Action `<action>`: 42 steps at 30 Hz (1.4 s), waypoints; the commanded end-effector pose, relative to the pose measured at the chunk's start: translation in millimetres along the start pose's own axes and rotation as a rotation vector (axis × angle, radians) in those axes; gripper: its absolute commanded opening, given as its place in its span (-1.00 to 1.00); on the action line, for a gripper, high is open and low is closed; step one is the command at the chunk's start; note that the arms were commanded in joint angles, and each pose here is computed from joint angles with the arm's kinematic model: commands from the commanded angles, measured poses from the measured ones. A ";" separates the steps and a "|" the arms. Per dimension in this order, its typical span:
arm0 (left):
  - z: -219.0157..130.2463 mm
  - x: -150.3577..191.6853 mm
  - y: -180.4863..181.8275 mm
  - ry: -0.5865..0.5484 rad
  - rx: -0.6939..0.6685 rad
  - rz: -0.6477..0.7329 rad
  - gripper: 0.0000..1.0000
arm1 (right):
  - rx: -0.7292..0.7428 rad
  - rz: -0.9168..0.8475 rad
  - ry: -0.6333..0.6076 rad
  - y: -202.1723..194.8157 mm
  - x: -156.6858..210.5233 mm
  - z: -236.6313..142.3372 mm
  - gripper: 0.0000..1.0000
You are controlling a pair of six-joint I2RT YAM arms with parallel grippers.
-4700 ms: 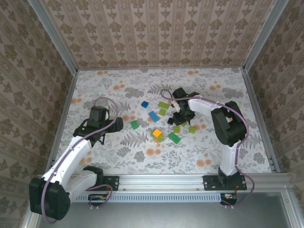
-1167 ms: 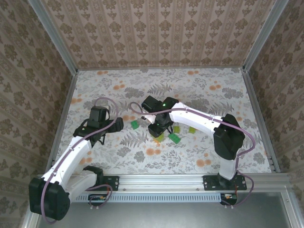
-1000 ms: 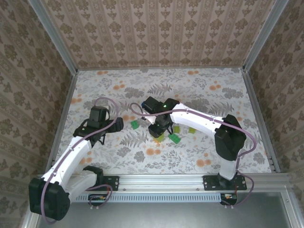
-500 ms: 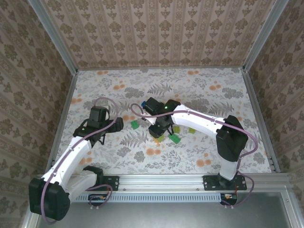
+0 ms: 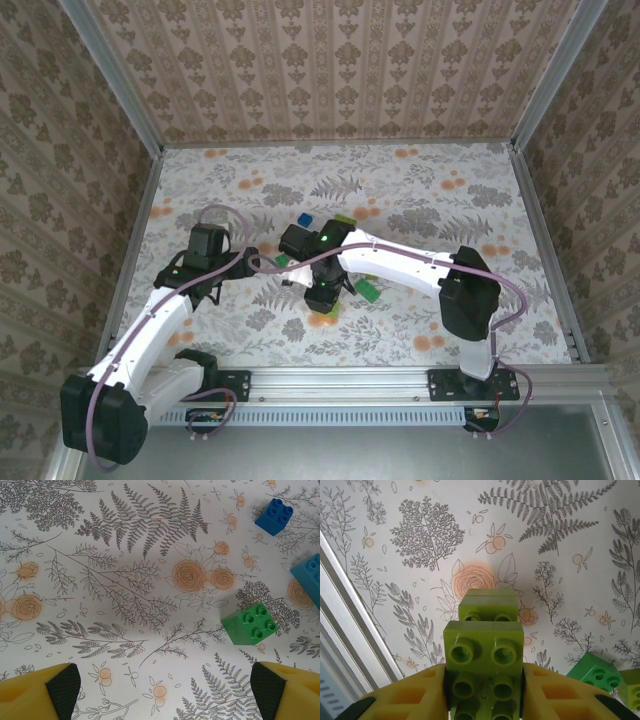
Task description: Assemble a carrot with lego
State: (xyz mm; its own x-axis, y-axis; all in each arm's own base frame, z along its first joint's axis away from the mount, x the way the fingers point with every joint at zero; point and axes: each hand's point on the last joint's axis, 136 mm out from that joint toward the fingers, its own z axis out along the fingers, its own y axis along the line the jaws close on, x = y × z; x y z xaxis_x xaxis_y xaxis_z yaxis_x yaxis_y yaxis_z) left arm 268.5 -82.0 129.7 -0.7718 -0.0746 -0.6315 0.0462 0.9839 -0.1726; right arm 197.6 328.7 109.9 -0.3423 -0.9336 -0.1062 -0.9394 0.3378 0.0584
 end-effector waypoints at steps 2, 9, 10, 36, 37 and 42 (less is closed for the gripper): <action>-4.7 -9.5 -3.9 -0.031 0.010 0.004 0.83 | -0.027 -0.081 0.091 4.0 12.3 9.5 -0.28; -4.7 -9.2 -3.9 -0.031 0.010 0.006 0.83 | -0.019 -0.135 0.010 2.3 -0.4 8.8 -0.28; -4.8 -9.3 -3.6 -0.031 0.009 0.004 0.83 | -0.027 -0.141 0.003 3.0 -0.8 8.5 -0.28; -3.7 -8.0 -3.1 -0.025 0.006 0.006 0.83 | -0.055 -0.156 -0.047 8.0 10.4 3.2 0.23; -3.3 -7.6 -3.0 -0.023 0.005 0.005 0.83 | -0.060 -0.158 -0.055 9.1 9.5 2.3 0.29; -3.0 -7.8 -3.0 -0.024 0.005 0.007 0.83 | -0.030 -0.158 -0.143 7.3 -1.5 -16.2 0.51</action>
State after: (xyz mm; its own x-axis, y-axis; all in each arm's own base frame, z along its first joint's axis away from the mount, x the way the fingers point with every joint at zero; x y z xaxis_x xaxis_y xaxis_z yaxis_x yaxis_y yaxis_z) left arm 268.5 -82.0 129.7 -0.7718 -0.0746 -0.6315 0.0462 0.9839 -0.1726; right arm 190.2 325.4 102.6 -0.1947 -0.9662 -0.1689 -0.9799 0.1840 0.0771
